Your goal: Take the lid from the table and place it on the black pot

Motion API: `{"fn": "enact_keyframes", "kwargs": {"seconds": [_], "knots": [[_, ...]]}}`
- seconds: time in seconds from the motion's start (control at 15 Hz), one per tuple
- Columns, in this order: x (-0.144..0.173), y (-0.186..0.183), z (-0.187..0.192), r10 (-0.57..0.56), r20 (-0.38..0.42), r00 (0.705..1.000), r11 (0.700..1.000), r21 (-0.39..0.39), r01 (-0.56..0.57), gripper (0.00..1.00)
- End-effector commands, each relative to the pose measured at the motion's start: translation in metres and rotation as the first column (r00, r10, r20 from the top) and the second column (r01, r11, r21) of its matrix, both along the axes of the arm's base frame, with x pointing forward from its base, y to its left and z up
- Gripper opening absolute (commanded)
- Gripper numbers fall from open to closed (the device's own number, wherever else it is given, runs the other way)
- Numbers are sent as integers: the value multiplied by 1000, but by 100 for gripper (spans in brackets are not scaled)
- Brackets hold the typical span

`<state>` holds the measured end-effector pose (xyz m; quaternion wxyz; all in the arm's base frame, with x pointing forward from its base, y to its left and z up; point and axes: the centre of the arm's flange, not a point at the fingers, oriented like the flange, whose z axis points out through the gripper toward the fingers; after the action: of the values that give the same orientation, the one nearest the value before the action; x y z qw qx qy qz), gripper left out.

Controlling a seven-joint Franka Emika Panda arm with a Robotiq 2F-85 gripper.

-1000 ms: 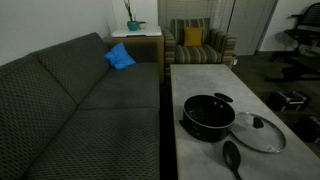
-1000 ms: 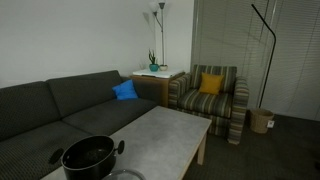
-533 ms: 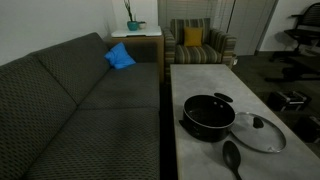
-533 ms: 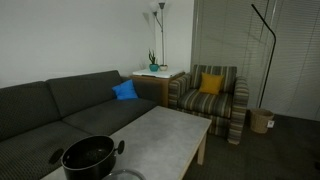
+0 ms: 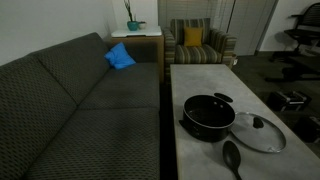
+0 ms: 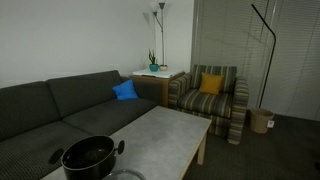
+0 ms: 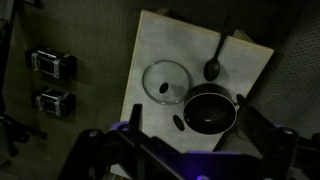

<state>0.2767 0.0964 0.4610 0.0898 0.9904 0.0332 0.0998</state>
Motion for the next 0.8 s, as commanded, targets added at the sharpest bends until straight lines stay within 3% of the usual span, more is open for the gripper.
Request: {"fn": "enact_keyframes", "kwargs": {"seconds": [0.0, 0.73], "knots": [[7, -2, -1, -2, -6, 1000, 1000, -3, 2, 100], [51, -22, -28, 6, -84, 996, 1000, -15, -8, 100]]}}
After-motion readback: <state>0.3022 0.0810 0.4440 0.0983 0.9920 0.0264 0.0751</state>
